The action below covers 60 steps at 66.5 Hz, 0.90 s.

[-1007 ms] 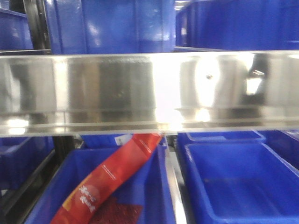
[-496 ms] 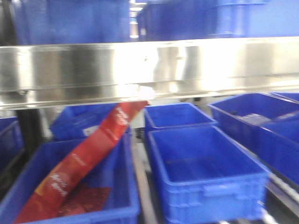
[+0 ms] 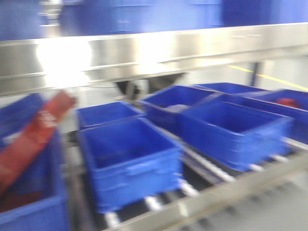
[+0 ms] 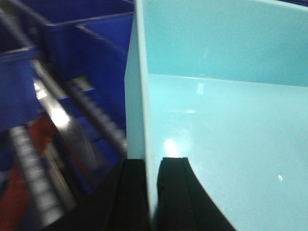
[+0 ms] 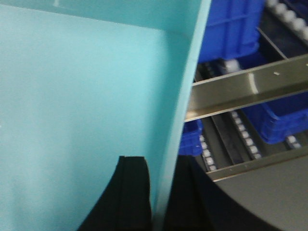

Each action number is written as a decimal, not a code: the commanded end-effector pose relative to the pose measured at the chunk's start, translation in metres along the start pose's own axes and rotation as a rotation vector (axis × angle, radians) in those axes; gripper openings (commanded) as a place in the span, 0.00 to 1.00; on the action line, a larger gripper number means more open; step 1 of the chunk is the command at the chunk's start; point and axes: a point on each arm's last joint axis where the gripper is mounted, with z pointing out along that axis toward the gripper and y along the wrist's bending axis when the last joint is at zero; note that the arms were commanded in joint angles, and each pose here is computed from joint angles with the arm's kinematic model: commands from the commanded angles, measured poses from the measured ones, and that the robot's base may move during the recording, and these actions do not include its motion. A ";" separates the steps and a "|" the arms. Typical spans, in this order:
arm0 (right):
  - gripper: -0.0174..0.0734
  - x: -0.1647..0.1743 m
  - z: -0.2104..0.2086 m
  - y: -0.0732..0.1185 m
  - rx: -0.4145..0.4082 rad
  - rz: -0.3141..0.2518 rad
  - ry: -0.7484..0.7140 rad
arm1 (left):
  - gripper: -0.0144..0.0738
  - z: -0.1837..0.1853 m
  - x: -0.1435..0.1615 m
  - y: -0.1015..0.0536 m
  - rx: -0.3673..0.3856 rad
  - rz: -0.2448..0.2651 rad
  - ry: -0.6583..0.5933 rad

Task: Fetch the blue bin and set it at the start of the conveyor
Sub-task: 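Hold the bin with both grippers while the base turns away from the shelf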

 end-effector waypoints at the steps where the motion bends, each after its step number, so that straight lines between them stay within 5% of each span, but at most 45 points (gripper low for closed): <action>1: 0.03 -0.006 -0.010 0.001 -0.011 -0.026 -0.057 | 0.04 -0.006 -0.010 -0.002 0.011 0.006 -0.084; 60: 0.03 -0.006 -0.010 0.001 -0.011 -0.026 -0.057 | 0.04 -0.006 -0.010 -0.002 0.011 0.006 -0.084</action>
